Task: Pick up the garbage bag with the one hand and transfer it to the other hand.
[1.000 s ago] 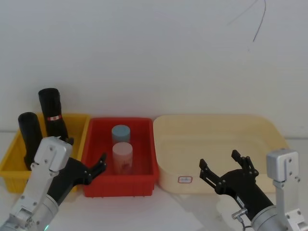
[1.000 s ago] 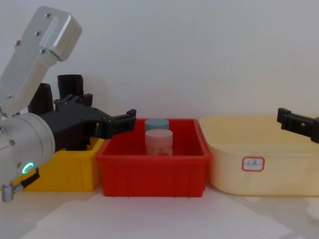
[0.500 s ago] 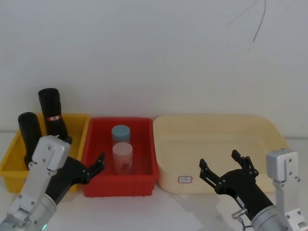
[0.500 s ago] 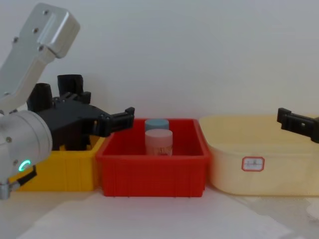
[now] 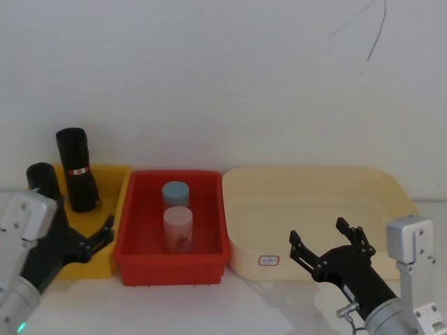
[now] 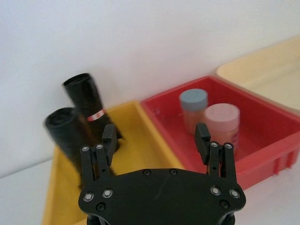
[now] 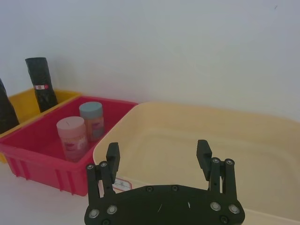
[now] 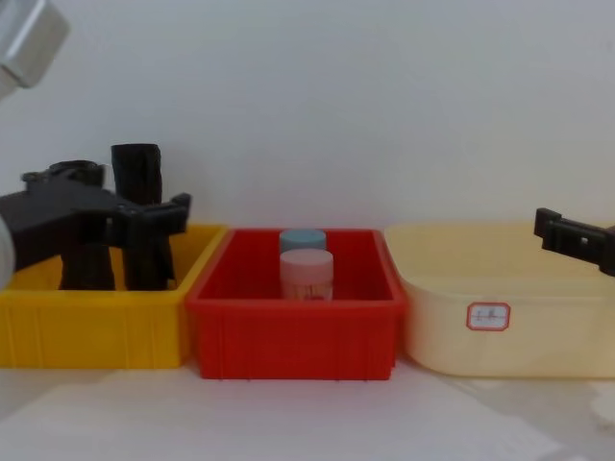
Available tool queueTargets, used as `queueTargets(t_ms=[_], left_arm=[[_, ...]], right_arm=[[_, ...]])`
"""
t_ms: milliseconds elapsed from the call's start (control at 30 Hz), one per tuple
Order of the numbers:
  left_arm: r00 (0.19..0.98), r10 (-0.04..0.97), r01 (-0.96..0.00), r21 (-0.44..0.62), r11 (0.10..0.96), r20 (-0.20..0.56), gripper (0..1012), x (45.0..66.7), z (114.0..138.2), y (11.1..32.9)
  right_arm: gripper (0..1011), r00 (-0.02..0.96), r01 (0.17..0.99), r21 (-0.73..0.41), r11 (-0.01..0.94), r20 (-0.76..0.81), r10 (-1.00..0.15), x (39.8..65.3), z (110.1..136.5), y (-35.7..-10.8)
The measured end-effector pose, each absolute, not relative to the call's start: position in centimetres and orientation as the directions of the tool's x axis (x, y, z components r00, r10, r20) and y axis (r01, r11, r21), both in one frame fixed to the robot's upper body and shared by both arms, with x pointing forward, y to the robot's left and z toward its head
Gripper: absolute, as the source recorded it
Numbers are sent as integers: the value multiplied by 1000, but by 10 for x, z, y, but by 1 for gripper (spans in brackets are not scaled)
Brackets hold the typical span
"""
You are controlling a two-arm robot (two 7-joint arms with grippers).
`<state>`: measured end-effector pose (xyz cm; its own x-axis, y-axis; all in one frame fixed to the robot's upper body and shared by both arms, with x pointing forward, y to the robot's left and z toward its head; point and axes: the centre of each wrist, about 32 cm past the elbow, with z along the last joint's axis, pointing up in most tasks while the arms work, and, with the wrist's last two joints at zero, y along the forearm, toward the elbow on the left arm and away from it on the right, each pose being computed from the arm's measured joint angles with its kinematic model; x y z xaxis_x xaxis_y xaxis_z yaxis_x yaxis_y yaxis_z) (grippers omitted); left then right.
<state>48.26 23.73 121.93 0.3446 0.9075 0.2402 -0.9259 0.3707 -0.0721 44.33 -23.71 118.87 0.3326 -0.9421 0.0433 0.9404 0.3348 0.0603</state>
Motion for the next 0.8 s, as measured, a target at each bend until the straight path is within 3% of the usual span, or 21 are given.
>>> queueTargets(t_ms=[433, 800], left_arm=[[320, 922, -942, -27, 333, 216, 1001, 496, 1223, 268], [293, 932, -953, -13, 303, 213, 1001, 513, 1225, 279]], right_arm=[[1001, 333, 940, 60, 335, 43, -942, 443, 1189, -237], [1001, 333, 940, 60, 335, 43, -942, 443, 1189, -237]])
